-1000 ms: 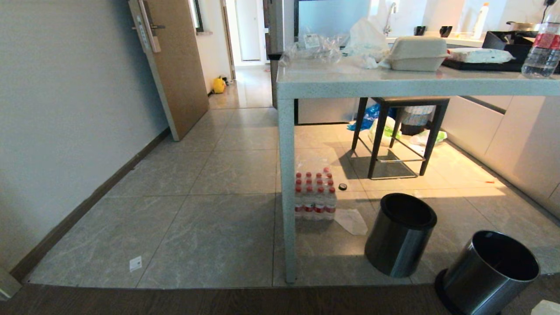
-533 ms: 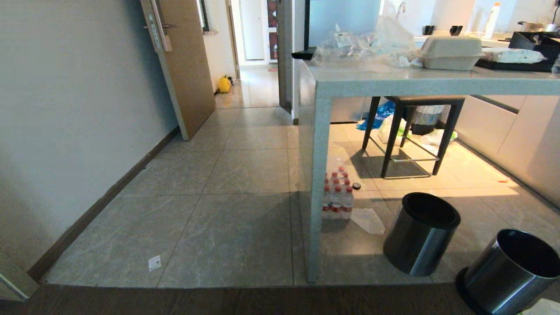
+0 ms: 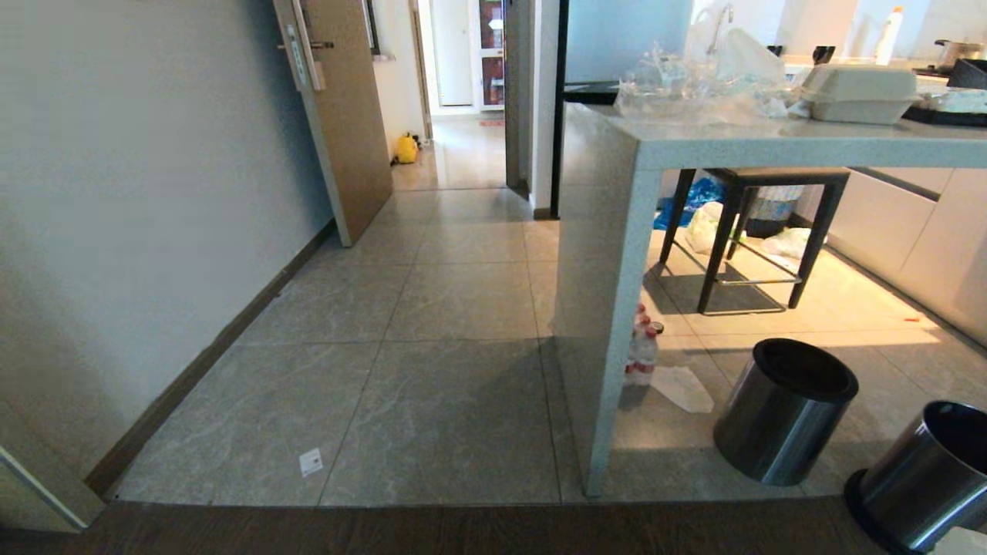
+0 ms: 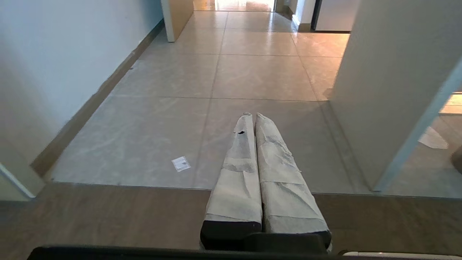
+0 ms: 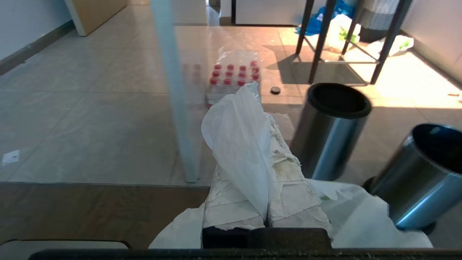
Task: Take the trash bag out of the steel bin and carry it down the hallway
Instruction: Put the trash bag at the door
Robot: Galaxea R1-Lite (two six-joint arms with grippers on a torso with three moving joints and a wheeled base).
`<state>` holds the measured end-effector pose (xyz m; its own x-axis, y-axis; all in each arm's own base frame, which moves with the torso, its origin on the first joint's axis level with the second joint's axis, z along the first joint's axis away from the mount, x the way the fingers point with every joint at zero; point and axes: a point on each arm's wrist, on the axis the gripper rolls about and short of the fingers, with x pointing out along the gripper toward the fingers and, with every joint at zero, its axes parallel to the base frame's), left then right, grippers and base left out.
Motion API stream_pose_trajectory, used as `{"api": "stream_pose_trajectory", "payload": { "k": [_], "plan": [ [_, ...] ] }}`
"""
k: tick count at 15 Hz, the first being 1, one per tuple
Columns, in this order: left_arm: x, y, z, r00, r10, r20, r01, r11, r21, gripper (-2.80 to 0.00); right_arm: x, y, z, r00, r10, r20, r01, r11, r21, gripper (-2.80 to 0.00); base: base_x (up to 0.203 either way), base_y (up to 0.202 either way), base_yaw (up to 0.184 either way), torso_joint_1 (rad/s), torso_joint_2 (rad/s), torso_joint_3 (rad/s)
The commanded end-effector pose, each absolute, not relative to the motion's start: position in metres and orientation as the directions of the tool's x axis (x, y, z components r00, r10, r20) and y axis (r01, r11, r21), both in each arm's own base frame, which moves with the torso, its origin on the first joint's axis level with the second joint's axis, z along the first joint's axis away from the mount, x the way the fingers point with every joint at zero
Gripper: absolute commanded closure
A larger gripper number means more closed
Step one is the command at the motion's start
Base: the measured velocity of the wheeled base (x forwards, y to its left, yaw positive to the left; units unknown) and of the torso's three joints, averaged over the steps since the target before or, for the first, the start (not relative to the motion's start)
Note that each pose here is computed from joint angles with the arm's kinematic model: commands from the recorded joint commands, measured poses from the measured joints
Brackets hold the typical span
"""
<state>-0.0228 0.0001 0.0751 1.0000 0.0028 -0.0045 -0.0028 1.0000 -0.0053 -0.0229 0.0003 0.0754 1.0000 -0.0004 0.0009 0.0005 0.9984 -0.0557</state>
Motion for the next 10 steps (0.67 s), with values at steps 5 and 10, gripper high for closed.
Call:
{"api": "stream_pose_trajectory", "payload": {
  "k": [5,10],
  "plan": [
    [-0.0228,0.0001,0.0750,1.000,0.003,-0.005,-0.003,1.000,-0.006,0.00,-0.0229,0.0003,0.0754,1.000,0.000,0.002,0.000,0.998,-0.057,0.00,0.000,0.194,-0.001,0.003,0.00,0.002],
    [-0.0228,0.0001,0.0750,1.000,0.003,-0.005,-0.003,1.000,-0.006,0.00,-0.0229,0.0003,0.0754,1.000,0.000,0.002,0.000,0.998,-0.057,0.00,0.000,0.190,0.002,0.001,0.00,0.006]
  ]
}}
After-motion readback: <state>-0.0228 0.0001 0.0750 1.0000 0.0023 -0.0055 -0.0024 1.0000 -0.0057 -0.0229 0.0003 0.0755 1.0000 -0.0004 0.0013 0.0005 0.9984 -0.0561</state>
